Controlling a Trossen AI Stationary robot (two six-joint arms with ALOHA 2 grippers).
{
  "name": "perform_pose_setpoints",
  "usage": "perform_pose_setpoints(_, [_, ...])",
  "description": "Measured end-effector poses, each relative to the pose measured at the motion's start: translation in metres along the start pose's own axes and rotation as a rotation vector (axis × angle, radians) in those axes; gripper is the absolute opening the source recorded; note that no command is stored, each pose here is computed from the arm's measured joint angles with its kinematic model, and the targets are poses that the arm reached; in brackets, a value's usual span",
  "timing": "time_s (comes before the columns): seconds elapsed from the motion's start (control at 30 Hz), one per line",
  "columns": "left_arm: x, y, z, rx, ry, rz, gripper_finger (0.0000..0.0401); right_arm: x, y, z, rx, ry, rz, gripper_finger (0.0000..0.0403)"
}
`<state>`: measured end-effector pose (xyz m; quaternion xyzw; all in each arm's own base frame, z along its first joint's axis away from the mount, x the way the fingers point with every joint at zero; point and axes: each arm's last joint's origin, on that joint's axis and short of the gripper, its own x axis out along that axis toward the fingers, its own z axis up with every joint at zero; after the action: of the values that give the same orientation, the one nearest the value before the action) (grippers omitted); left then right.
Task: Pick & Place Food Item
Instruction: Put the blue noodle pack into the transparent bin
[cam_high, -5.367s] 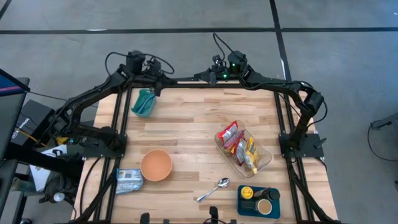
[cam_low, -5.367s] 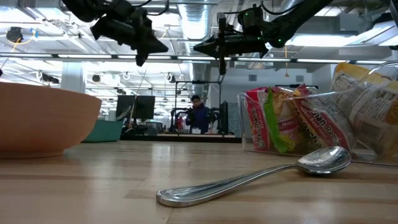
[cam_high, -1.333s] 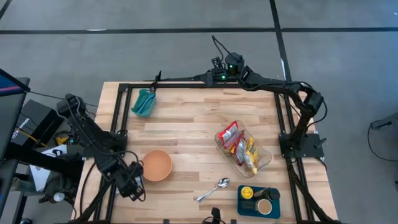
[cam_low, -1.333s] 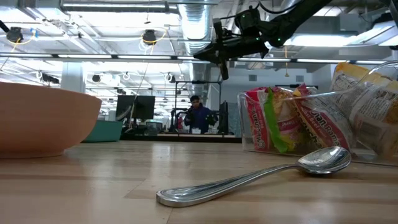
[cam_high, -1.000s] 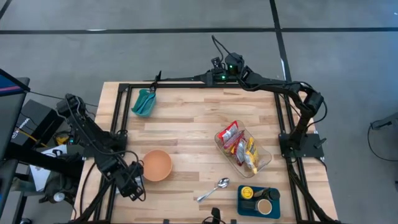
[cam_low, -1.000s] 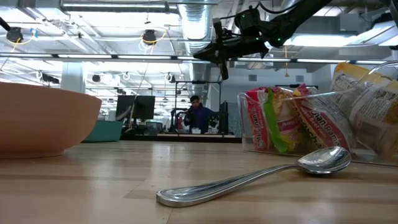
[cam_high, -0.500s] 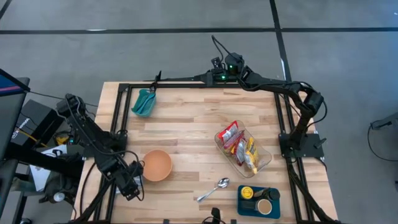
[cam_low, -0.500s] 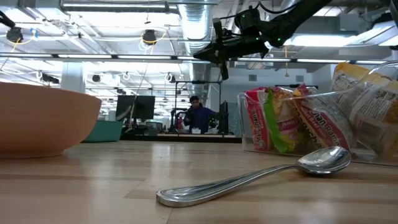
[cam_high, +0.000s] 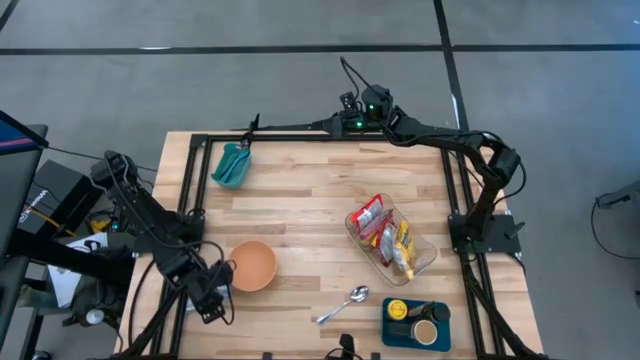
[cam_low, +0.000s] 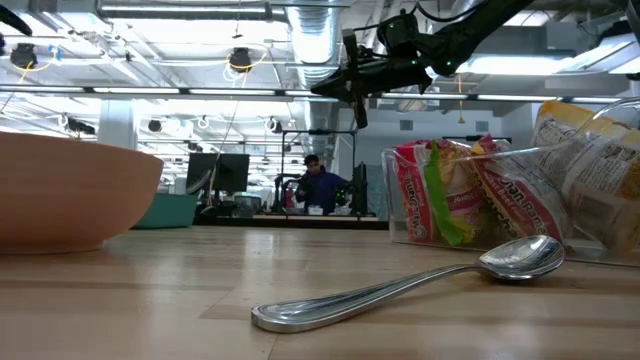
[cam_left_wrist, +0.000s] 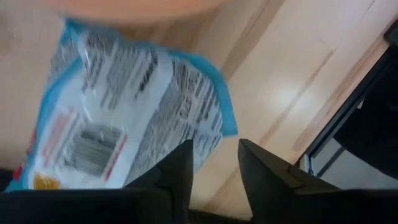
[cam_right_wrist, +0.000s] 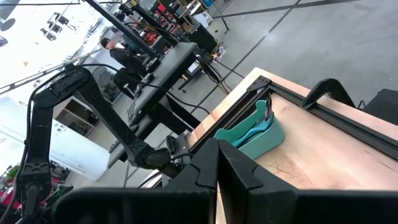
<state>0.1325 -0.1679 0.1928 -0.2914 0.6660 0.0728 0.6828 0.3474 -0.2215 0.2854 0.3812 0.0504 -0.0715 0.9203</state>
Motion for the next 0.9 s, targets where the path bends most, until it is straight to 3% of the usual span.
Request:
perform_pose_setpoints(0.2, [0.0,0.0,0.001,0.065,-0.028,0.001,0.0156,0.0,0.0,0.0,0.0,0.0,0.0,0.0])
perform_pose_setpoints(0.4, [0.0,0.0,0.001,0.066,-0.052,0.011,0.0165,0.0,0.0,0.0,0.0,0.0,0.0,0.0])
perform_pose_setpoints(0.57, [-0.005,-0.002,0.0,0.057,-0.016,-0.045,0.0149,0.0,0.0,0.0,0.0,0.0,0.0,0.0])
perform_pose_setpoints(0.8, [-0.018,-0.002,-0.002,-0.077,-0.014,-0.139,0.011,0.0,0.0,0.0,-0.035,0.002,-0.001,0.0])
perform_pose_setpoints(0.9, [-0.022,-0.007,-0.001,-0.078,-0.019,-0.209,0.0084,0.0,0.0,-0.001,-0.036,0.009,-0.006,0.0])
